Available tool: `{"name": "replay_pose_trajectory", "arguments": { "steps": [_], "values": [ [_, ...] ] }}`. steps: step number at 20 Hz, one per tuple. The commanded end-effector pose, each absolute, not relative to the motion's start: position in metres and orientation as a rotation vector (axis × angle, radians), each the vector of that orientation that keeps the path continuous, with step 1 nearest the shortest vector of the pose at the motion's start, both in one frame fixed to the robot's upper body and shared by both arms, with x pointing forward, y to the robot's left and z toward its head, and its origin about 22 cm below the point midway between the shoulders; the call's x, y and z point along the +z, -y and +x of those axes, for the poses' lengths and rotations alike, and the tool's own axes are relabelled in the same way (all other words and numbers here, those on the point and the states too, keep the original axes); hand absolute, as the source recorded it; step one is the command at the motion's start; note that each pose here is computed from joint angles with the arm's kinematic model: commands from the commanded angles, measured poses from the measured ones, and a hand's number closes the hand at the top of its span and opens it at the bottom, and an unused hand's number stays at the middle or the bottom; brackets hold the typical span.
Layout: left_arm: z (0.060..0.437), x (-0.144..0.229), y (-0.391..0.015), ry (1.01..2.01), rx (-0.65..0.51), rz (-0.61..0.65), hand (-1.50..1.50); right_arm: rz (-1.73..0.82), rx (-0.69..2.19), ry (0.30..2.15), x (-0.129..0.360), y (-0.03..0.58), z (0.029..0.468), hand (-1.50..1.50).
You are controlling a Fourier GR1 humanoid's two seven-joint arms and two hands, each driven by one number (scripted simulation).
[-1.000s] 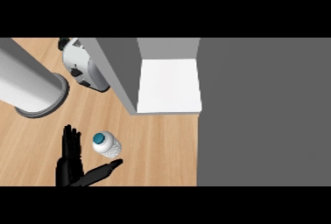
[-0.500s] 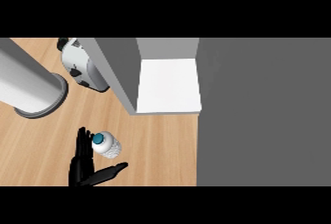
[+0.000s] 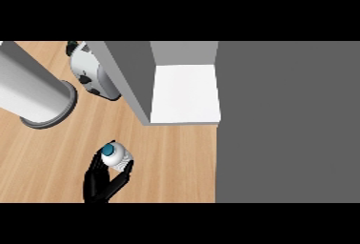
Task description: Pick up the bottled water, place it into the cabinet and close the cabinet
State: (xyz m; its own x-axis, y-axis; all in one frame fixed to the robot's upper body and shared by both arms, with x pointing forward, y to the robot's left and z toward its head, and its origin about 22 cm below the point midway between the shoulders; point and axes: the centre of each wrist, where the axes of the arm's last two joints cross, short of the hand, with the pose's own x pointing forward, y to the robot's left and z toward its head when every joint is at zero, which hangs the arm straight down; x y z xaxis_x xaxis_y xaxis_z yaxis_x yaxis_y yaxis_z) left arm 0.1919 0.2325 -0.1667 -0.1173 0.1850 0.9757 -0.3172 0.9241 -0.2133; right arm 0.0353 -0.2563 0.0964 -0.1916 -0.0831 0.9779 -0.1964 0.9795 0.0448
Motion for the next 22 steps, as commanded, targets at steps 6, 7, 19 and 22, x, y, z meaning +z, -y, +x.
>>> {"name": "replay_pose_trajectory", "arguments": {
  "steps": [6, 7, 19, 22],
  "values": [
    [0.203, -0.175, -0.247, 1.642, 0.517, 0.015, 1.5, 0.217, 0.1, 1.832, 0.127, 0.25, 0.039, -1.5],
    [0.218, -0.168, -0.229, 1.655, 0.544, 0.011, 1.5, 0.215, 0.129, 1.806, 0.127, 0.257, 0.035, -1.5],
    [0.21, -0.165, -0.226, 1.715, 0.325, -0.176, 1.5, 0.206, 0.115, 1.822, 0.123, 0.254, 0.033, -1.5],
    [0.22, -0.155, -0.205, 1.719, 0.335, -0.247, 1.5, 0.23, 0.105, 1.812, 0.129, 0.252, 0.028, -1.5]
  ]
}}
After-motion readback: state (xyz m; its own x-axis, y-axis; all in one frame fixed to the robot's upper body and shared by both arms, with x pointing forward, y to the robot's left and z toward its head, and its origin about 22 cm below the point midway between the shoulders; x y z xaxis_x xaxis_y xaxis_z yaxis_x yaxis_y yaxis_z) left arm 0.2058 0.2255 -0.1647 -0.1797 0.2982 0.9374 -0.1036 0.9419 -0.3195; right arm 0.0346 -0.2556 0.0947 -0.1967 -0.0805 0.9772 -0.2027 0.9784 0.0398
